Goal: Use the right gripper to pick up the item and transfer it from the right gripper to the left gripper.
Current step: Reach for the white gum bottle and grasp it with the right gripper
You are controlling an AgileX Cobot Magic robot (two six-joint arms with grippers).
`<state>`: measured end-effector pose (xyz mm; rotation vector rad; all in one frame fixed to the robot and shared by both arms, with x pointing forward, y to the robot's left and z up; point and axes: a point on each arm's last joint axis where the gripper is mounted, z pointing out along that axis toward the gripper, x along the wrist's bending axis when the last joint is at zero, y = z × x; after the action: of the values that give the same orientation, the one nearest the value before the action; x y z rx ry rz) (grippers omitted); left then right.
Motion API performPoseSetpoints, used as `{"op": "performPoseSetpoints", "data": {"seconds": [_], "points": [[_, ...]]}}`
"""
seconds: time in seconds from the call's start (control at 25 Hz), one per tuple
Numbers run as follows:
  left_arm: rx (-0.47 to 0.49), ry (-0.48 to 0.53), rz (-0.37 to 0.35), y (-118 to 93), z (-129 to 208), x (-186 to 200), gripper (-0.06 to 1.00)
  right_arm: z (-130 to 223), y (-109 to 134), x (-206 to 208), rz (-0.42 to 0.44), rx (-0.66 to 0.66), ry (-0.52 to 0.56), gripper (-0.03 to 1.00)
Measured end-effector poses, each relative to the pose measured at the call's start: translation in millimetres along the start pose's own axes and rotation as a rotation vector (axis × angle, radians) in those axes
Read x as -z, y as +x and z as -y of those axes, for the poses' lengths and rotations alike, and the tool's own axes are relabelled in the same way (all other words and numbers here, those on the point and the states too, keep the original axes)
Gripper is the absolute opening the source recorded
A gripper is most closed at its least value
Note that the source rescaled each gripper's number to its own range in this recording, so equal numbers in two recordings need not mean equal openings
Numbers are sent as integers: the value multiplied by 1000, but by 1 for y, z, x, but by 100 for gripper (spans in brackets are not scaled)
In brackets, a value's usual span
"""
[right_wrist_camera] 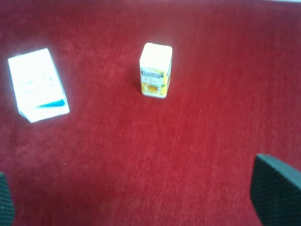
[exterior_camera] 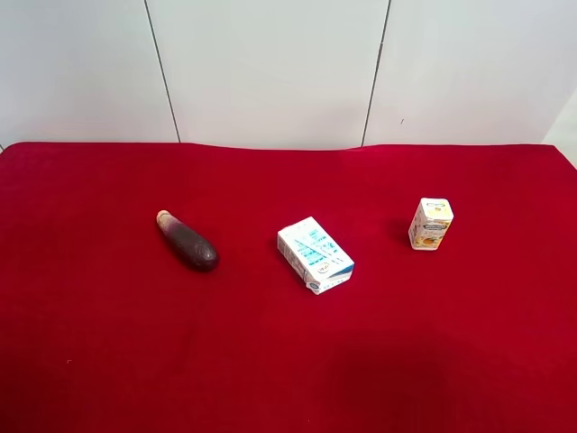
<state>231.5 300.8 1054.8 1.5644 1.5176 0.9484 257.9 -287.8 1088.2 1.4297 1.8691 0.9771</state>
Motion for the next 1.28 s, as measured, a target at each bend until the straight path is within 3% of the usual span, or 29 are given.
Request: {"op": "performPoseSetpoints", "data": {"seconds": [0.24,0.4,0.72,1.04,1.28], "points": [[0,0,0,0,0,0,100,-66,-10,-42,-8,-40,241,100],[0,0,0,0,0,0,100,-100,-19,-91,10,-79,407,100],[0,0,0,0,0,0,100,-125,-31,-198,14,-130,663,100],[0,0,0,0,0,0,100,-110,-37,-274,16,-143,755,100],[0,0,0,0,0,0,100,-98,-40,-308,36,-180,733,100]]}}
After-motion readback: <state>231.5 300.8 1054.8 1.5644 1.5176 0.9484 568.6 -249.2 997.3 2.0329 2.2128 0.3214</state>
